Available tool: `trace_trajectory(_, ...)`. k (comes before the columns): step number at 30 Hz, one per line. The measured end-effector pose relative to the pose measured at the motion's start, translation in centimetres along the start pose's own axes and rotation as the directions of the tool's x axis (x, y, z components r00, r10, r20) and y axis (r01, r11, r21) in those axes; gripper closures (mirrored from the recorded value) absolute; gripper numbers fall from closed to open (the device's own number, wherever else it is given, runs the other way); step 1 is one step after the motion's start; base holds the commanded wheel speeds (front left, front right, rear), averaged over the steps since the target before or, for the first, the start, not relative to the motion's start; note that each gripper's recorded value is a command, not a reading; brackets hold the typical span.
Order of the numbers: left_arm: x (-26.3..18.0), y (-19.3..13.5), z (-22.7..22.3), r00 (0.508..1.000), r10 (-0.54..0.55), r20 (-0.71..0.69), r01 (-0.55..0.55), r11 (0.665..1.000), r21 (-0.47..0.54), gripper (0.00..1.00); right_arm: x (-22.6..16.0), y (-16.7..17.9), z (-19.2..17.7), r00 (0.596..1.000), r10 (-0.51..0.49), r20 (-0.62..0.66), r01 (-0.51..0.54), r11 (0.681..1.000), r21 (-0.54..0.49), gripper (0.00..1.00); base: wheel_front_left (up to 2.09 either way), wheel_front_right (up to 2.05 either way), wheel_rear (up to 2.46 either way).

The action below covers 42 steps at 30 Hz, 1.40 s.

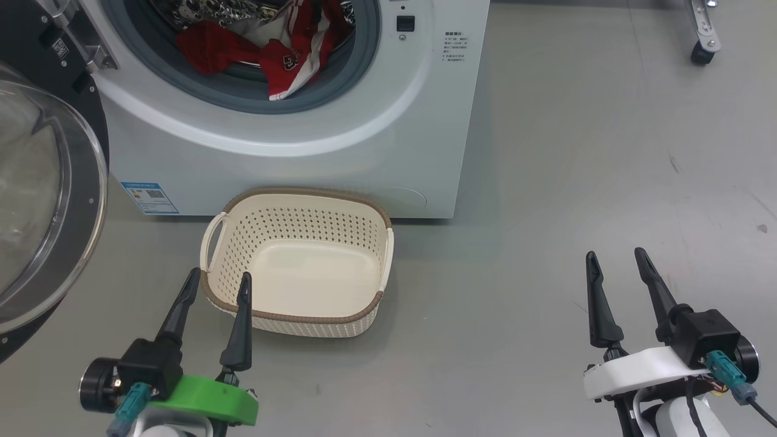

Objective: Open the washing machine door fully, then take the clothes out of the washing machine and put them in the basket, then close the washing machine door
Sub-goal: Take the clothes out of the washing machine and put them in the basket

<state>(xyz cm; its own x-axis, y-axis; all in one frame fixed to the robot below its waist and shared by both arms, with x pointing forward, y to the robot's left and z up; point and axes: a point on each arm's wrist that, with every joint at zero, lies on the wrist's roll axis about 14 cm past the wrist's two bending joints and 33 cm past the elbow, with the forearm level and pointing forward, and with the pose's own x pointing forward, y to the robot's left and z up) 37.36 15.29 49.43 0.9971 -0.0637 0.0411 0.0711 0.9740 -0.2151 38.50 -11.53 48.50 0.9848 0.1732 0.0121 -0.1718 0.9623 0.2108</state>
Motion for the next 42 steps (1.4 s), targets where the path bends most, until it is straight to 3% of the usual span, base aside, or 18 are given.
trace_trajectory(7, -0.19, -0.13, -0.20, 1.000, -0.006, -0.004, 0.006, 0.997, -0.071, 0.00, 0.00, 0.01, -0.03, 1.000, 0.000, -0.001, 0.000, 1.000, 0.001, 0.00, 0.11, -0.11, 0.00)
trace_trajectory(42, -0.54, 0.22, 0.42, 1.000, 0.002, 0.013, -0.002, 0.999, -0.034, 0.00, 0.12, 0.47, 0.05, 1.000, 0.014, 0.002, -0.014, 1.000, 0.003, 0.00, 0.90, -0.90, 0.00)
